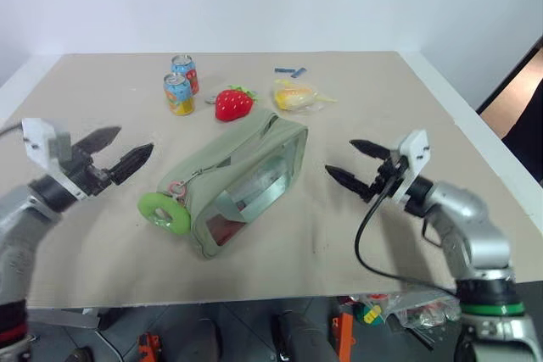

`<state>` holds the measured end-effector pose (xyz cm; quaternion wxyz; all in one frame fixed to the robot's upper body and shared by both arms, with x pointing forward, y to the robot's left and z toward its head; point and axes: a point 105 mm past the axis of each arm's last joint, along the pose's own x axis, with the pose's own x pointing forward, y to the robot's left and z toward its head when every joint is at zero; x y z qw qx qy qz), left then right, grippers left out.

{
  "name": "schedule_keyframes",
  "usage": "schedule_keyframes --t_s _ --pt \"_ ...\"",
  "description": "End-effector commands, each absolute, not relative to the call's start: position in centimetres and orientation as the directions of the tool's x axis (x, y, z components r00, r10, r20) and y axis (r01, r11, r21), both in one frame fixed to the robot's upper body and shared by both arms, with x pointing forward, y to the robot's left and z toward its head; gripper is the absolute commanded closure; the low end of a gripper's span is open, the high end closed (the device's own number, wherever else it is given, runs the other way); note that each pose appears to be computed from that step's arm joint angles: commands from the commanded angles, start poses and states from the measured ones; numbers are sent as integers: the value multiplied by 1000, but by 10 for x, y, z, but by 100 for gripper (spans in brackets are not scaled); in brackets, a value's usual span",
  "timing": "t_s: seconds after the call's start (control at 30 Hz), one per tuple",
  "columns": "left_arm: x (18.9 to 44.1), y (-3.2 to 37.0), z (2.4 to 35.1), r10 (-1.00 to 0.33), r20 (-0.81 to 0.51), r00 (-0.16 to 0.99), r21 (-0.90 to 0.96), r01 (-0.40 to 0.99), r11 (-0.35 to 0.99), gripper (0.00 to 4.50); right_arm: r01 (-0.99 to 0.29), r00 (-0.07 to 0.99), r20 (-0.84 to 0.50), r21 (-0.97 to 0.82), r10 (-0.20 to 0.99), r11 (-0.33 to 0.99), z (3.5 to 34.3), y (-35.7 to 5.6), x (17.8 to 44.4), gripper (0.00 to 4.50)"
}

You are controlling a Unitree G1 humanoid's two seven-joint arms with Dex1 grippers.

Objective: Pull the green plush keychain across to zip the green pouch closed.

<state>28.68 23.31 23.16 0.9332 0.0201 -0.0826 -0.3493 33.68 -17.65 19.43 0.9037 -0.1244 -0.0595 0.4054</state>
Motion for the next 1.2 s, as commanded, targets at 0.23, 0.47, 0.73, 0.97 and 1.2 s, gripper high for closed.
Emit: schedule_keyframes --t_s 0.23,0.47,0.73,0.97,1.2 --pt "249 178 269 -900 67 431 75 897 436 0 -849 386 -97 -425 917 313 241 -151 345 2" --pt "249 154 267 -934 30 355 102 929 356 0 -870 247 -119 -463 962 166 257 -117 362 2" --pt "247 149 263 -934 3 358 128 926 355 0 -910 157 -140 -405 978 88 242 -106 362 116" --pt "249 150 260 -927 -3 376 139 918 372 0 -923 130 -146 -379 981 66 236 -106 359 358" --pt "257 149 260 -925 18 380 138 915 379 0 -923 141 -125 -374 982 85 236 -104 358 448"
